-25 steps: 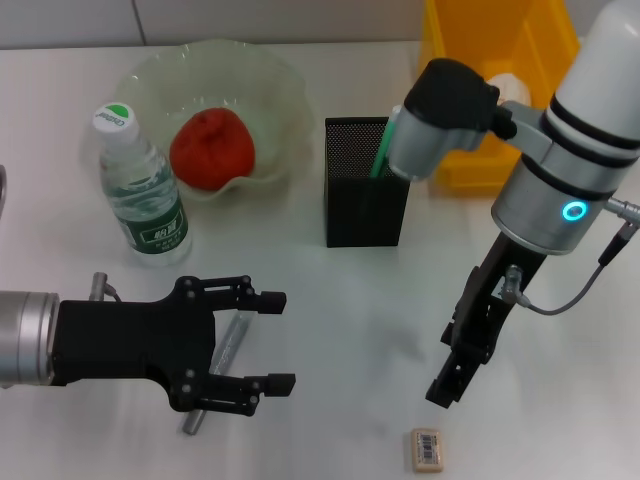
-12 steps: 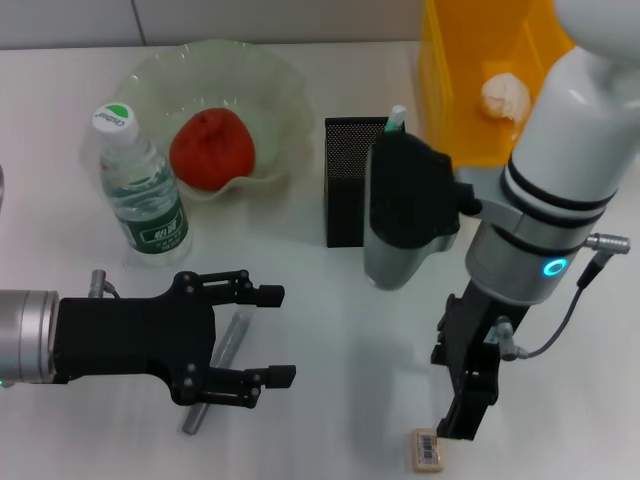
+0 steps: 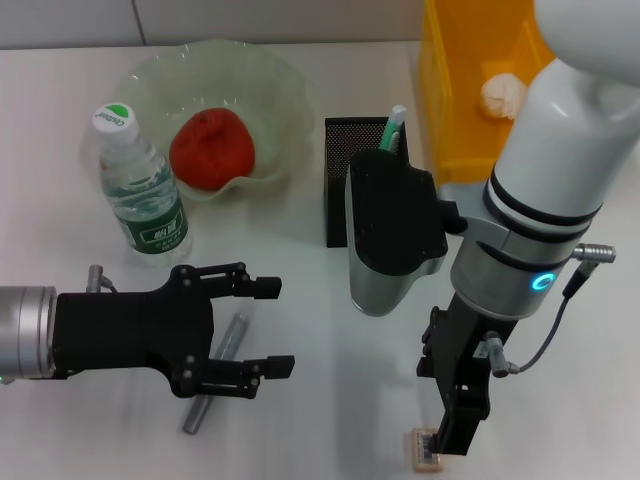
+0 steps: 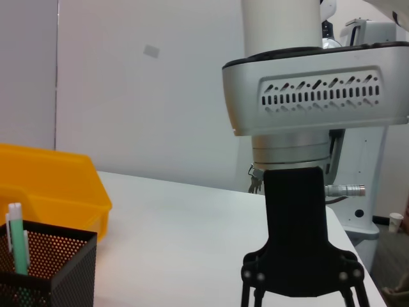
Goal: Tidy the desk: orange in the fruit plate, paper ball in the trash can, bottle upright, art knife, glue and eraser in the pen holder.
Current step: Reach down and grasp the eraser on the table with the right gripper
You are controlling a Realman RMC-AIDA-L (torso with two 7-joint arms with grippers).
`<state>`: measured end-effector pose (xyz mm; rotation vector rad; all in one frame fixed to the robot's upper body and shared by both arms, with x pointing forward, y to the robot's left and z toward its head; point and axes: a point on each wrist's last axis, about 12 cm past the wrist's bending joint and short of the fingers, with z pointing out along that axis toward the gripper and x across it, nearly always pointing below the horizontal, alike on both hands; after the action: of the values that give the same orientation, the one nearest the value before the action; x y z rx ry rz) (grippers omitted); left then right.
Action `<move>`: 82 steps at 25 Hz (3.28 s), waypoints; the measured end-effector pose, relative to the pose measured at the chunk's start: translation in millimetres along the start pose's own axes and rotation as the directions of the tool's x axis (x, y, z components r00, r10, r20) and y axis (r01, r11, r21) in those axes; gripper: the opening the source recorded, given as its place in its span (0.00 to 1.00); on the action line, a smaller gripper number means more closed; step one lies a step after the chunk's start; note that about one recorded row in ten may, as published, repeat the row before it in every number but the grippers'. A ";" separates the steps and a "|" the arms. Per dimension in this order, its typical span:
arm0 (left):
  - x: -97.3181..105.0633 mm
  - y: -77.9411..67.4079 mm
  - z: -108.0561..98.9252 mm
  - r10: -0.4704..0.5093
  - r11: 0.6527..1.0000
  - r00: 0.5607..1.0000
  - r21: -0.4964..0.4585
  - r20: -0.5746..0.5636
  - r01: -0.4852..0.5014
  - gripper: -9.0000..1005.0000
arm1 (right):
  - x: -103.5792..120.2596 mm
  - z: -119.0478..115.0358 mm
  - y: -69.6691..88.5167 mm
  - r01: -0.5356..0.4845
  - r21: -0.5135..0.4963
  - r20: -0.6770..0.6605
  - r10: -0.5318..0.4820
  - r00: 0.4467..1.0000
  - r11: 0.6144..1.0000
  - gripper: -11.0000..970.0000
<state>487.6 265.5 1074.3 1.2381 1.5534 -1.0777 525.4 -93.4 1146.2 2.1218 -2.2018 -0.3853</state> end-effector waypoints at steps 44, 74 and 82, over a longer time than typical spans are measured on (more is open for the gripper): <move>-0.7 5.1 1.7 0.005 0.999 1.000 -0.036 -0.002 -0.005 0.81 | -15.3 22.2 32.0 0.124 0.034 -0.076 -0.121 0.990 0.992 0.82; -1.2 5.5 1.8 0.006 0.999 1.000 -0.043 0.003 -0.005 0.81 | -14.6 34.3 33.1 0.125 0.035 -0.098 -0.121 0.988 0.992 0.69; -0.9 5.7 1.7 0.005 0.999 1.000 -0.046 0.001 -0.005 0.81 | -15.5 38.3 34.9 0.136 0.044 -0.112 -0.130 0.985 0.990 0.50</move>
<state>493.6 264.4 1074.1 1.2093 1.5647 -1.0344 484.0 -72.0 1118.8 2.2660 -2.0397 -0.2152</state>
